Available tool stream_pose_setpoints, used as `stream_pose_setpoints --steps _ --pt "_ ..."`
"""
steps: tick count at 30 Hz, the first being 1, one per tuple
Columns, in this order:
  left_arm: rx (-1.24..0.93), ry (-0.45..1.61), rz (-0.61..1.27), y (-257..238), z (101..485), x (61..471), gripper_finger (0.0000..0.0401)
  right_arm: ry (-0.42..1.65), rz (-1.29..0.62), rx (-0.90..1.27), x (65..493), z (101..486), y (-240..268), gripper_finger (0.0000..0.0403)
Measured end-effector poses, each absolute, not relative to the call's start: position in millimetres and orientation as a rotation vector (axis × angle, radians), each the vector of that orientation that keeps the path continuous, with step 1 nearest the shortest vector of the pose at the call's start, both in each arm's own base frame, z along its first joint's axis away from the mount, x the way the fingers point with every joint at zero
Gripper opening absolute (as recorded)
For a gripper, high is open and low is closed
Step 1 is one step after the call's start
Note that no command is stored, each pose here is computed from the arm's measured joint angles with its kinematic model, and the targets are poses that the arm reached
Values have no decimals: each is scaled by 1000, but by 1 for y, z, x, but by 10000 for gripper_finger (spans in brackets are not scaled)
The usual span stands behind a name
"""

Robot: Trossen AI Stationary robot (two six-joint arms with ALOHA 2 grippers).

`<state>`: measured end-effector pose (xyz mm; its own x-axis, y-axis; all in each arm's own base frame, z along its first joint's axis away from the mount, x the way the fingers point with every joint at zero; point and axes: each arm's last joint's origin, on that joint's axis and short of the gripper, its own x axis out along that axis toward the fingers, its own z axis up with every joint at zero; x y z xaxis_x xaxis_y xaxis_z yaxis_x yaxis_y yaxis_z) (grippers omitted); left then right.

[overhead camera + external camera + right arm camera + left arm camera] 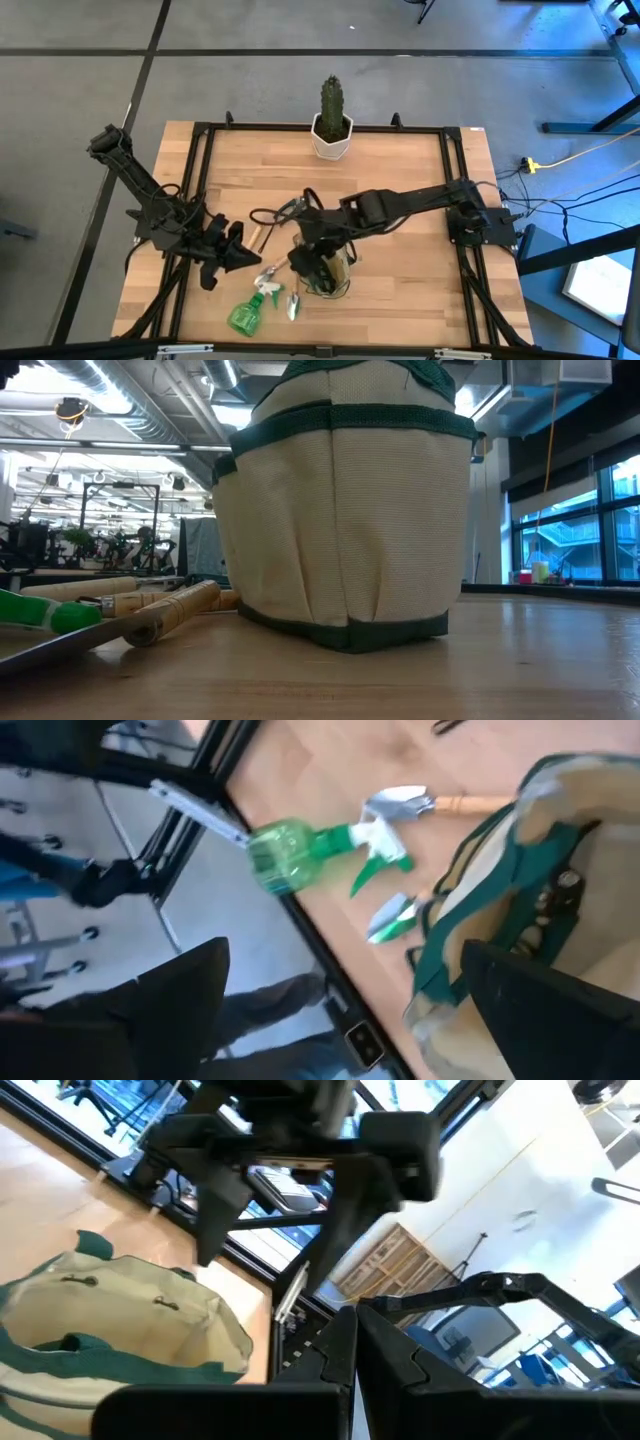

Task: Pick & Place Garden tools in Gardening bag
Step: Put the green shears into the green gardening bag

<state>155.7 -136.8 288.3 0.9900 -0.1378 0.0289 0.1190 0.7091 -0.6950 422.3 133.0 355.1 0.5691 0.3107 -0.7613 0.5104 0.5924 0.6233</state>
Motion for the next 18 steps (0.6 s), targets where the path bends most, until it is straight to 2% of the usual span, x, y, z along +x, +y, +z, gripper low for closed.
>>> stream_pose_setpoints --steps 5,9,13,18 --pt "-769 11 -104 -131 288 161 1 1038 -81 969 419 356 140 392" --pt "-768 6 -90 -126 288 165 1 1032 -50 932 418 357 144 348" --pt "-774 26 -74 -121 285 170 1 993 -50 926 416 363 144 257" --pt "-797 39 -34 -110 283 178 1 976 -34 830 411 364 153 98"
